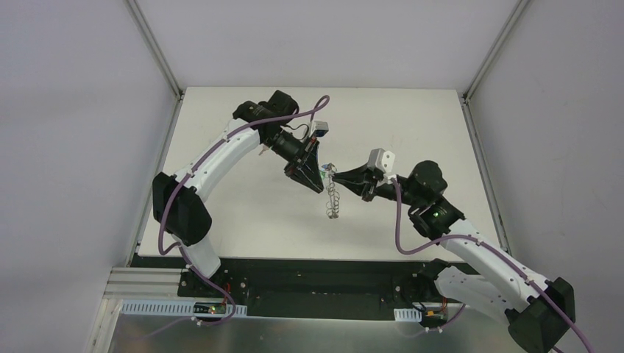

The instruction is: Remove the keys from the keyring

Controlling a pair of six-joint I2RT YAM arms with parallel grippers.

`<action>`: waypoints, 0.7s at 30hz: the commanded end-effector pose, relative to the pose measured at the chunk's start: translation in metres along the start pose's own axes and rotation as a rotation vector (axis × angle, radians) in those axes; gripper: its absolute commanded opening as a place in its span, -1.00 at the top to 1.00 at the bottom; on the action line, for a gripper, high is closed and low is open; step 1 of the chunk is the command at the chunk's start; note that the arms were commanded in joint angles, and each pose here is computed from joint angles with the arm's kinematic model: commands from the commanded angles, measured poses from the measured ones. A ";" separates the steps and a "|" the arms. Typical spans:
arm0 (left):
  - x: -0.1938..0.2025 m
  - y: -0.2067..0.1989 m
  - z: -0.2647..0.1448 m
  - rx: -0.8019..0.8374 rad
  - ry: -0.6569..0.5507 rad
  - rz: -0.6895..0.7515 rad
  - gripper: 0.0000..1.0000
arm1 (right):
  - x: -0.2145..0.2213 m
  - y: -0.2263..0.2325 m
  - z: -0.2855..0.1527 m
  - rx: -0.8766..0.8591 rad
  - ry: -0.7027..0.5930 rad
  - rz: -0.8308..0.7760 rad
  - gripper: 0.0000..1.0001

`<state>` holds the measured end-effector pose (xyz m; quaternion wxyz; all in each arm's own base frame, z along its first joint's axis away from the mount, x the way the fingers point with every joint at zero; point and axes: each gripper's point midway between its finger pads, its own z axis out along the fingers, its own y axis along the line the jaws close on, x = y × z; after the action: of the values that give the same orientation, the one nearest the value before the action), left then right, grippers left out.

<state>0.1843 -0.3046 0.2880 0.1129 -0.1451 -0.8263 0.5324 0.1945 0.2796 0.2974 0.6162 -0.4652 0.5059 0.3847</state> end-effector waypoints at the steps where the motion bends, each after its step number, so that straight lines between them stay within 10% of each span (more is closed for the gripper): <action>1: 0.007 -0.005 0.002 0.020 0.008 0.043 1.00 | -0.034 -0.004 0.004 0.001 -0.130 -0.045 1.00; 13: -0.012 0.010 0.005 -0.048 -0.040 0.052 1.00 | -0.039 -0.016 0.003 0.082 -0.171 -0.018 1.00; 21: -0.096 0.118 -0.051 -0.567 -0.409 0.000 1.00 | -0.021 -0.058 -0.038 0.419 -0.095 -0.078 1.00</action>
<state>0.2362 -0.2845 0.2370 0.0227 -0.1027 -0.8948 0.4339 0.2157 0.2587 0.2976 0.6696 -0.3884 0.5323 0.3427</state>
